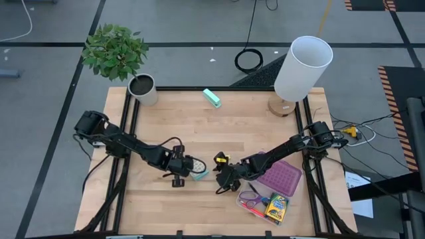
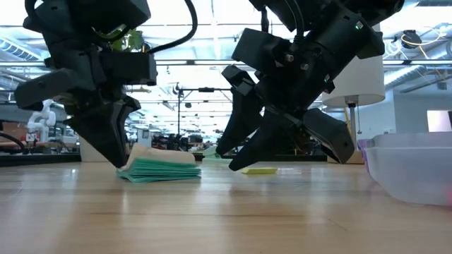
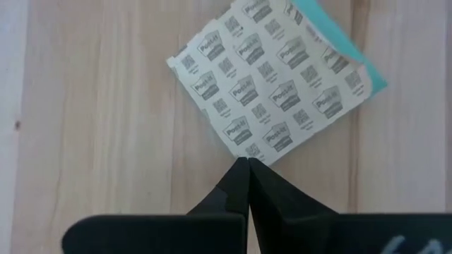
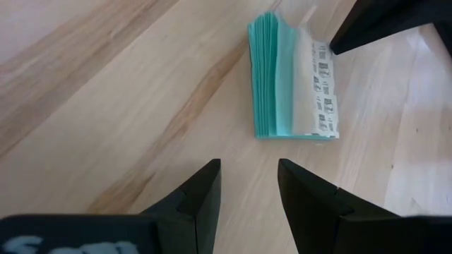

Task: Pack school essentials
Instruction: Put the blue sticky notes into the violet supply box

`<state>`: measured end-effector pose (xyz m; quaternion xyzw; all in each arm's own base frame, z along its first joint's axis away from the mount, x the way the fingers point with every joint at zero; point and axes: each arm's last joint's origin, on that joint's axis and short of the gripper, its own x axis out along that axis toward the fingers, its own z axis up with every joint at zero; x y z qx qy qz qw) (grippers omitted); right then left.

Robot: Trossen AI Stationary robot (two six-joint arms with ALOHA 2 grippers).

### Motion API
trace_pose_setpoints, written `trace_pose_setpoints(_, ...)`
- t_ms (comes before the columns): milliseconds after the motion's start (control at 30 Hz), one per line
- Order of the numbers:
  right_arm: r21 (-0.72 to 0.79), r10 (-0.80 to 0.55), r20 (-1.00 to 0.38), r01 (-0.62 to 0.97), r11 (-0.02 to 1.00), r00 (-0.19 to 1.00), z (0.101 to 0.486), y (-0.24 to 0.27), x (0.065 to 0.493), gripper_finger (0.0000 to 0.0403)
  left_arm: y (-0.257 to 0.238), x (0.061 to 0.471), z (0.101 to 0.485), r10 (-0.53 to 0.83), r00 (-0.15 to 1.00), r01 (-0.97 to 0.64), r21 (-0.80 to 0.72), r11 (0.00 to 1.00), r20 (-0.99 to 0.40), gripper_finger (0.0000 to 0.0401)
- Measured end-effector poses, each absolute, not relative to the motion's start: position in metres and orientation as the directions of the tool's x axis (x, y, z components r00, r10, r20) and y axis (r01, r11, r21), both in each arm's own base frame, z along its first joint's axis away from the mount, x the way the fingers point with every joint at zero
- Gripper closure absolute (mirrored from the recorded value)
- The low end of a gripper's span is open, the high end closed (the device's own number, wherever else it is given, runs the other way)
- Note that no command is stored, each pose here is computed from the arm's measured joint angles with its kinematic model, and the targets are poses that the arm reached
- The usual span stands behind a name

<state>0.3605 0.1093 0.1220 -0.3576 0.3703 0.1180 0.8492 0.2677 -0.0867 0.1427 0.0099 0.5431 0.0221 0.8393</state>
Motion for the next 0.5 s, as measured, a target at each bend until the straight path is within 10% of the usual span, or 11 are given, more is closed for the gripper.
trace_pose_setpoints(500,-0.586,-0.047,-0.652,-0.463,0.665,0.757,0.1281,0.1112,0.3664,0.0209,-0.087,0.2687,0.1389,0.034,0.456,-0.004,0.036,0.999,-0.889,0.0397)
